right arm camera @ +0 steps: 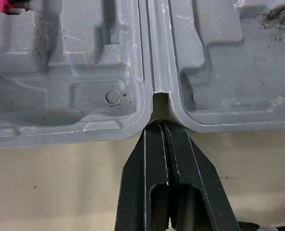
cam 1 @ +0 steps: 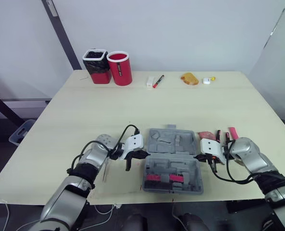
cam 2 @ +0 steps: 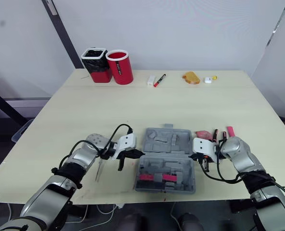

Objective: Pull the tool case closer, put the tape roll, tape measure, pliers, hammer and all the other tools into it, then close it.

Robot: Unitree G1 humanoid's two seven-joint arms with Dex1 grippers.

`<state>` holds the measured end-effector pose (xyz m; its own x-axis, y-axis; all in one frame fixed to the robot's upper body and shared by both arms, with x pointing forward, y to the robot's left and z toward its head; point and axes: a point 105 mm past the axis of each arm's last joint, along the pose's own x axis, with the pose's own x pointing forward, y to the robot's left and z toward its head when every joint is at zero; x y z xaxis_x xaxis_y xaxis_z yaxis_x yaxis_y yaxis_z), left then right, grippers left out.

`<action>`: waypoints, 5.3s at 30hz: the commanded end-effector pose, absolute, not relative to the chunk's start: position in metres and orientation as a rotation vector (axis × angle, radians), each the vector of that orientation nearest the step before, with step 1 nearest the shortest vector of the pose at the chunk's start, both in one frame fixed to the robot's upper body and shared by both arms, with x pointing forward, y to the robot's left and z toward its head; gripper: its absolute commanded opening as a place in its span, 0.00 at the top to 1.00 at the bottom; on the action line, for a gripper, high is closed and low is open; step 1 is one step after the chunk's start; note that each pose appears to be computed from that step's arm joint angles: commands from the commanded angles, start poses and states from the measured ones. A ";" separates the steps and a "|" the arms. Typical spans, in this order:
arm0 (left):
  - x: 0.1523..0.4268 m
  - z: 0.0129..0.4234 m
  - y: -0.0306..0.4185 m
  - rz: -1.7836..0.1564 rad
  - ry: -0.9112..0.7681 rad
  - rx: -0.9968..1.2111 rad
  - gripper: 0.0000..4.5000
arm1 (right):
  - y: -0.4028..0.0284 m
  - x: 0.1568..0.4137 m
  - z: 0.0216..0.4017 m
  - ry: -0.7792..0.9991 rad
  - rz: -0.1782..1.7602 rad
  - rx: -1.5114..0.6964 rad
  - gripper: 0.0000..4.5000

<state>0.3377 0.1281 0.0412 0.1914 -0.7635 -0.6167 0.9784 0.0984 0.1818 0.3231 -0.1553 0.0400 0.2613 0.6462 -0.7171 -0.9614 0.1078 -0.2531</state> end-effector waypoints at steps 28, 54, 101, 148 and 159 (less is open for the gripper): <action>0.323 0.036 0.136 -1.356 0.413 0.639 0.99 | -0.146 0.309 0.028 0.529 1.290 -0.764 1.00; 0.298 0.029 0.142 -1.372 0.449 0.619 0.99 | -0.144 0.290 0.025 0.548 1.307 -0.730 1.00; 0.254 0.017 0.153 -1.361 0.537 0.562 0.99 | -0.141 0.255 0.018 0.587 1.329 -0.675 1.00; 0.176 0.061 0.308 -0.462 0.283 -0.060 0.00 | -0.320 0.195 0.097 0.185 0.541 -0.198 0.00; 0.238 0.128 0.250 -0.760 0.327 0.397 0.00 | -0.218 0.238 0.143 -0.041 0.888 -0.240 0.00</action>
